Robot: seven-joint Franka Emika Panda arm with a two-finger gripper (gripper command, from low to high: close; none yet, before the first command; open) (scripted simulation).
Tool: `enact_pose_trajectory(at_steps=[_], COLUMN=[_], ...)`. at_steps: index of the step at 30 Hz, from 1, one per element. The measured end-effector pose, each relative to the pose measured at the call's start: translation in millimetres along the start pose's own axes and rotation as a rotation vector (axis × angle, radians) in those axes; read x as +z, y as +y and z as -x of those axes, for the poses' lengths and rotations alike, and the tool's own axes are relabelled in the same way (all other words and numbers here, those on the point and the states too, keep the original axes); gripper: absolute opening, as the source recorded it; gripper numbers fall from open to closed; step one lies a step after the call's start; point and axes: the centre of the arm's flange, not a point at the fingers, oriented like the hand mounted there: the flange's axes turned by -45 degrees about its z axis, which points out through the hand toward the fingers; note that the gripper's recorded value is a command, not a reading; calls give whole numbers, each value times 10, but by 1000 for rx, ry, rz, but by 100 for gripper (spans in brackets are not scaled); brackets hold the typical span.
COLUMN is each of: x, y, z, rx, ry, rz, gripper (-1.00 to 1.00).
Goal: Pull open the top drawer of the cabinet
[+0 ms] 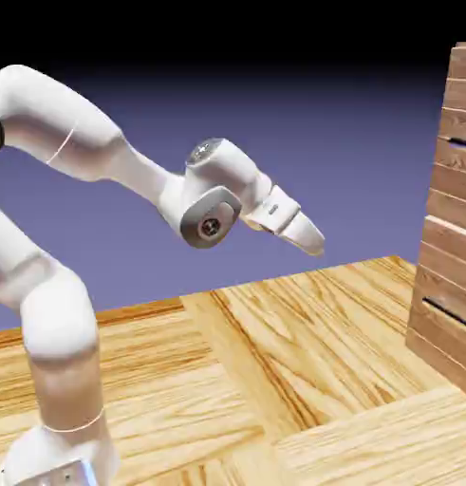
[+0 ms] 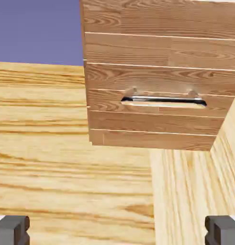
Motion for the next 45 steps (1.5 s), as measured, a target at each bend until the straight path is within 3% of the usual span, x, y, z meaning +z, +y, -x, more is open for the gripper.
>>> enact_pose_trajectory(at_steps=[13,26,36,45], x=[-974,-1691,-1671,-1115], y=[693,663,353,141], z=[-838,-1437,-1886,-2261], rx=[-83,-321,-602,-893], ry=[197,372,467,516], rz=[170,317,419,492], gripper=[100,100,100,100])
